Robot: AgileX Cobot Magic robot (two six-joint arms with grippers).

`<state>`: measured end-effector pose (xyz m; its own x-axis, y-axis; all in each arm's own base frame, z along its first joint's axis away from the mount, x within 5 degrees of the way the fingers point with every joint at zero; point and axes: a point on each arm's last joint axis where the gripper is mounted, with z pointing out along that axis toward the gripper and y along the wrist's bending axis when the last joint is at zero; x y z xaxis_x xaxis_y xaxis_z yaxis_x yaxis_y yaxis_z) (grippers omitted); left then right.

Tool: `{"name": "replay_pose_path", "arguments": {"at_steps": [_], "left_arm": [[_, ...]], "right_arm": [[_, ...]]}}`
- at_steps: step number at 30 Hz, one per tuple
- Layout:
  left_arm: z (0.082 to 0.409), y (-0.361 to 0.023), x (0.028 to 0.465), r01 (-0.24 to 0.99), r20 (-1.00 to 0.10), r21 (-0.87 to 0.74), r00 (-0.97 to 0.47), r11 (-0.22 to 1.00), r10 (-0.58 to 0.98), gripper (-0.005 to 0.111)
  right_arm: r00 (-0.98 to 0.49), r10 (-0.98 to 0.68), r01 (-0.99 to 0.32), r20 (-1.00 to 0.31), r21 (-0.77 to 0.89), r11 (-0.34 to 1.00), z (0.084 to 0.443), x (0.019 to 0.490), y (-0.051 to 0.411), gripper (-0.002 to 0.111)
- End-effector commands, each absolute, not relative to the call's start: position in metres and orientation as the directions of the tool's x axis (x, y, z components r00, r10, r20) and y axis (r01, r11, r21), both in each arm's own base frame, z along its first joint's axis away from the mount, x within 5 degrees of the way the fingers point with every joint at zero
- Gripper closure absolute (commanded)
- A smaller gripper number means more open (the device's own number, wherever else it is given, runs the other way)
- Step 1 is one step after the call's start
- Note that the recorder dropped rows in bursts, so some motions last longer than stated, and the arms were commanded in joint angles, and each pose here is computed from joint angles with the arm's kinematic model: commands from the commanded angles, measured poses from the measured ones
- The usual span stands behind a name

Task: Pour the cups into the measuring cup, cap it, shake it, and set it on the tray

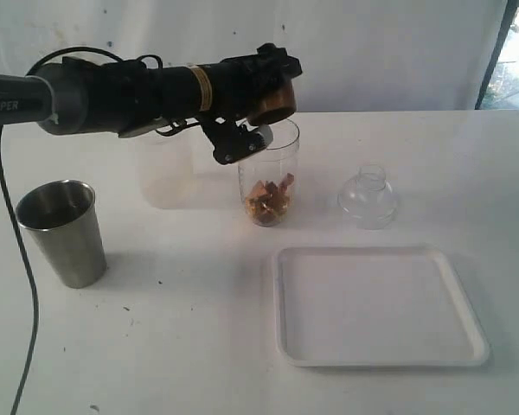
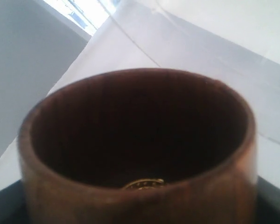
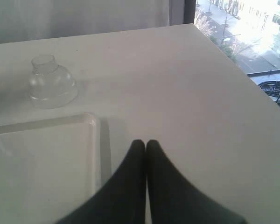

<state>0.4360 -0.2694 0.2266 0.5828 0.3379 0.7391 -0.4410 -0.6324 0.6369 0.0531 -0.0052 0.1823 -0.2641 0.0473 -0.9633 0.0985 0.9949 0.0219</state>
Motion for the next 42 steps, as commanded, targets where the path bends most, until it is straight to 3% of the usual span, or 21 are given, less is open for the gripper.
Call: {"name": "replay_pose_path", "arguments": {"at_steps": [1,12,28,31,34,37,42], "left_arm": [[0.235,-0.274,0.431,-0.463,0.762,0.612,0.561,-0.641,0.322,0.107],[0.255,-0.273,0.426,-0.491,0.778,0.604,0.532,-0.628,0.333,0.107],[0.248,-0.281,0.421,-0.485,0.820,0.521,0.514,-0.703,0.253,0.107],[0.256,-0.284,0.420,-0.452,0.741,0.652,0.548,-0.608,0.387,0.107],[0.254,-0.281,0.421,-0.468,0.801,0.563,0.511,-0.681,0.312,0.107],[0.261,-0.280,0.421,-0.421,0.734,0.661,0.534,-0.621,0.419,0.107],[0.261,-0.281,0.420,-0.452,0.779,0.606,0.503,-0.655,0.374,0.107]], "right_arm": [[-0.257,0.046,0.097,-0.965,0.022,0.995,0.182,0.053,-0.005,0.108],[-0.255,0.062,0.101,-0.965,0.037,0.994,0.182,0.053,-0.005,0.108],[-0.255,0.062,0.101,-0.965,0.037,0.994,0.182,0.053,-0.005,0.108],[-0.255,0.062,0.101,-0.965,0.037,0.994,0.182,0.053,-0.005,0.108],[-0.255,0.062,0.101,-0.965,0.037,0.994,0.182,0.053,-0.005,0.108],[-0.255,0.062,0.101,-0.965,0.037,0.994,0.182,0.053,-0.005,0.108],[-0.255,0.062,0.101,-0.965,0.037,0.994,0.182,0.053,-0.005,0.108]]}}
